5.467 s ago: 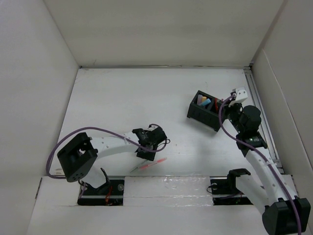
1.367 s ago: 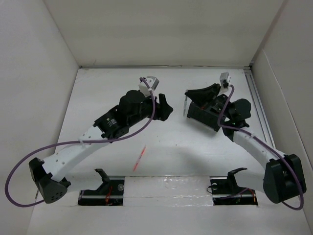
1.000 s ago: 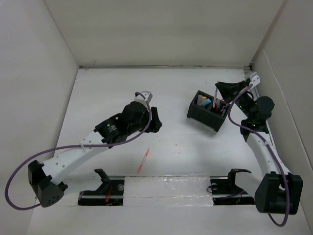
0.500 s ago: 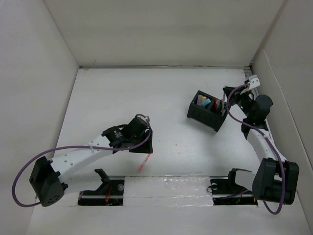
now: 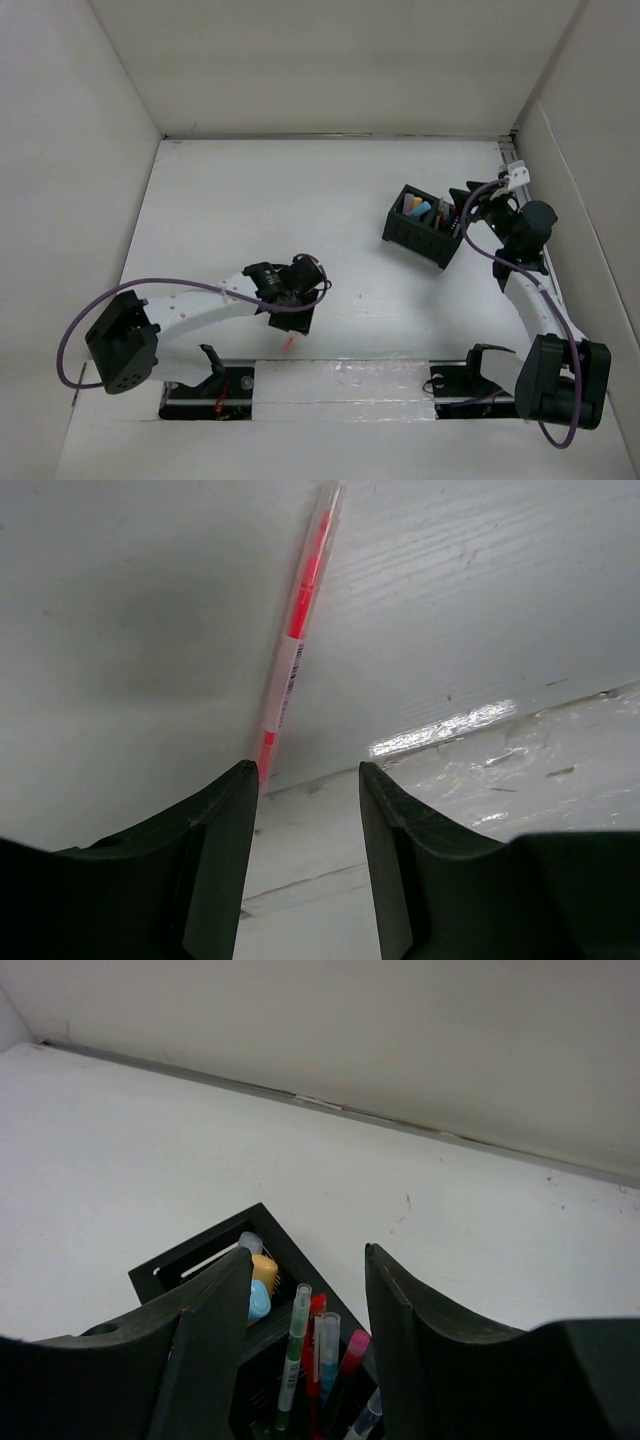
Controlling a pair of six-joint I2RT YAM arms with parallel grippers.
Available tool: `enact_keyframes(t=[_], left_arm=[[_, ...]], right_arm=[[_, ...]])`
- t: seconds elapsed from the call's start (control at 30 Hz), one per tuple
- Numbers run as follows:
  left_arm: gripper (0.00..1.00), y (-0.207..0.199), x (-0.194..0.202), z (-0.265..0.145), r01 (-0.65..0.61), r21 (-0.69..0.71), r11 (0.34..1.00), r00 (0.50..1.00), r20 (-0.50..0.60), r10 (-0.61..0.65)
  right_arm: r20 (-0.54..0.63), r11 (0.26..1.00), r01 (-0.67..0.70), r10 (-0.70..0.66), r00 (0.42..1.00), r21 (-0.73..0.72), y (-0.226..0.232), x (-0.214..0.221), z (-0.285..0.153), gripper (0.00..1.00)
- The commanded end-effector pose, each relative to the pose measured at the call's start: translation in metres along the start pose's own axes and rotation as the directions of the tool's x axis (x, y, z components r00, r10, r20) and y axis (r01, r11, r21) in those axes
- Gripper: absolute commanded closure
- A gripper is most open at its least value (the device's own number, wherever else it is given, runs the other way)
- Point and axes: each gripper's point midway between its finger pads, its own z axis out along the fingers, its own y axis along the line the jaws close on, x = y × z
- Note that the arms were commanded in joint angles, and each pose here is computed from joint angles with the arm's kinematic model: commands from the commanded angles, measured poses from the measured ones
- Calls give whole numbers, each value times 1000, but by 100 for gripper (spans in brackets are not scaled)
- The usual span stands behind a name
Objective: Organize the desk
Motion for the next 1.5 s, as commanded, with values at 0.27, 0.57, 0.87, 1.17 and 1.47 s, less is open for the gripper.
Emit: enact_keyframes(t=[0.27, 0.57, 0.87, 1.17, 1.47], left_arm=[[65, 23, 16, 18, -22, -194, 981, 998, -66, 9], [67, 22, 18, 41, -38, -216, 976, 996, -86, 20], [100, 17, 6, 49, -17, -209, 978, 1000, -28, 12], [100, -53, -98, -41, -1, 45, 999, 926, 377, -16], [100, -125, -185, -172, -182, 334, 925, 679, 723, -128]], right_arm=[[118, 994, 5, 8, 993, -108, 27, -60, 2, 51], [172, 974, -12, 52, 984, -227, 63, -88, -2, 52], [72, 953, -45, 70, 995, -300, 90, -71, -9, 54], [-48, 894, -74, 59, 997, -441, 153, -49, -20, 45], [-29, 788, -127, 137, 990, -603, 211, -67, -36, 41]])
